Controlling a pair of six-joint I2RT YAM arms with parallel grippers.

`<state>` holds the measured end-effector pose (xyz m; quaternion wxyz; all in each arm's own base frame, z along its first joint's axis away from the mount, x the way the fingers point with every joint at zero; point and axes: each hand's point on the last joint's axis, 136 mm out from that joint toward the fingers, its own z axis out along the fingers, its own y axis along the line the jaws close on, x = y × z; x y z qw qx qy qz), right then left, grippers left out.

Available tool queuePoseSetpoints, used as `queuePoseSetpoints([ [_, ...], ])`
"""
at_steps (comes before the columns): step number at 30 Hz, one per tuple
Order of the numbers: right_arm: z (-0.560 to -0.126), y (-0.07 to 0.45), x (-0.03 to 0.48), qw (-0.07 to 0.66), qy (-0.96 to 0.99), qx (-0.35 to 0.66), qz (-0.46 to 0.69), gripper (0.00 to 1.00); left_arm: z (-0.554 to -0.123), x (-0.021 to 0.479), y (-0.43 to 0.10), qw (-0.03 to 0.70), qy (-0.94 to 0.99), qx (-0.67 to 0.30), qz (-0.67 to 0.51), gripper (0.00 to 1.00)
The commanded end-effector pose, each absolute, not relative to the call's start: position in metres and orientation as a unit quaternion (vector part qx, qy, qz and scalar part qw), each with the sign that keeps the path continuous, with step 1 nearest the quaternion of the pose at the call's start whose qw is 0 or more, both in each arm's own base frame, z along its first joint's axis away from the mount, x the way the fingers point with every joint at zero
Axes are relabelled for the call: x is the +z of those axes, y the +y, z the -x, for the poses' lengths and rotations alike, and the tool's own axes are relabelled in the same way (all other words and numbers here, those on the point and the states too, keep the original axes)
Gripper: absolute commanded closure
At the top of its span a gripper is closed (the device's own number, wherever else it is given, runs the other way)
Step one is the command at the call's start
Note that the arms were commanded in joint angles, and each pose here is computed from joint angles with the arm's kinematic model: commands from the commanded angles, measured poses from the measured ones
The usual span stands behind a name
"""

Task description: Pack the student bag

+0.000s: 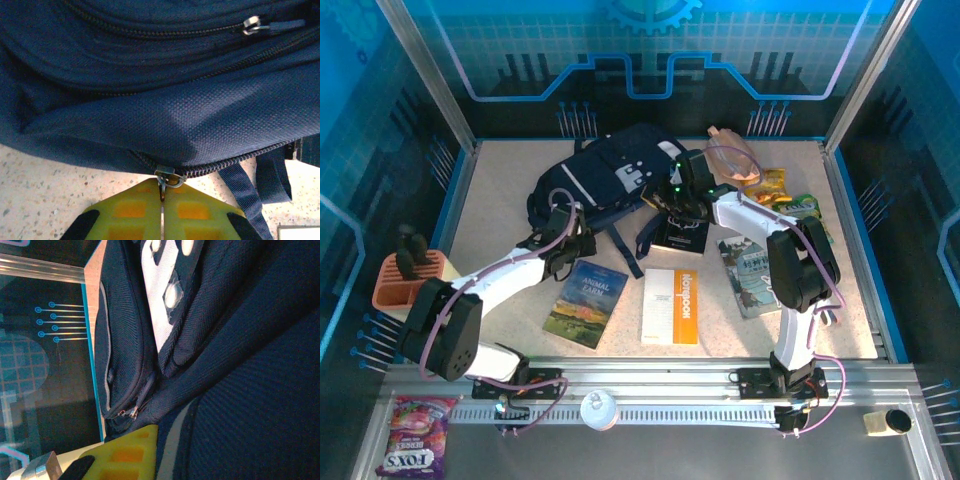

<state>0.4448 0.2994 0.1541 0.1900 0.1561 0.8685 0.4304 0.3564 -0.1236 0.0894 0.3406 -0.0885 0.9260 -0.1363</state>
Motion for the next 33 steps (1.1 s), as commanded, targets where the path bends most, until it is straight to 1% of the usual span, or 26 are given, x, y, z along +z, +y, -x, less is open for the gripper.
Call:
queuePoseSetpoints([
  [1, -0.462, 0.289, 0.174, 0.232, 0.853, 0.442, -0.153, 0.88, -0.365, 0.088, -0.132, 0.339, 0.927, -0.15, 0.056, 0.88],
  [4, -0.462, 0.29, 0.175, 0.23, 0.852, 0.445, -0.153, 0.88, -0.374, 0.083, -0.132, 0.34, 0.929, -0.138, 0.049, 0.86],
  [8, -0.462, 0.292, 0.174, 0.226, 0.851, 0.449, -0.154, 0.88, -0.38, 0.078, -0.133, 0.34, 0.929, -0.134, 0.049, 0.78],
  [12, -0.462, 0.293, 0.173, 0.223, 0.85, 0.452, -0.155, 0.88, -0.384, 0.079, -0.133, 0.348, 0.926, -0.135, 0.051, 0.74],
  [14, -0.462, 0.293, 0.173, 0.223, 0.849, 0.453, -0.155, 0.88, -0.386, 0.078, -0.133, 0.349, 0.927, -0.131, 0.052, 0.75],
  [15, -0.462, 0.293, 0.174, 0.224, 0.849, 0.453, -0.156, 0.88, -0.387, 0.079, -0.131, 0.35, 0.926, -0.128, 0.054, 0.78],
  [20, -0.464, 0.289, 0.168, 0.227, 0.853, 0.444, -0.156, 0.88, -0.383, 0.074, -0.125, 0.346, 0.93, -0.109, 0.055, 0.93],
  [23, -0.471, 0.282, 0.163, 0.235, 0.854, 0.436, -0.161, 0.88, -0.373, 0.07, -0.12, 0.336, 0.934, -0.104, 0.057, 1.0],
  [29, -0.492, 0.265, 0.139, 0.253, 0.864, 0.402, -0.166, 0.88, -0.345, 0.057, -0.104, 0.303, 0.943, -0.104, 0.091, 1.0],
  [33, -0.502, 0.259, 0.11, 0.246, 0.877, 0.375, -0.171, 0.87, -0.334, 0.054, -0.114, 0.286, 0.945, -0.135, 0.079, 1.0],
])
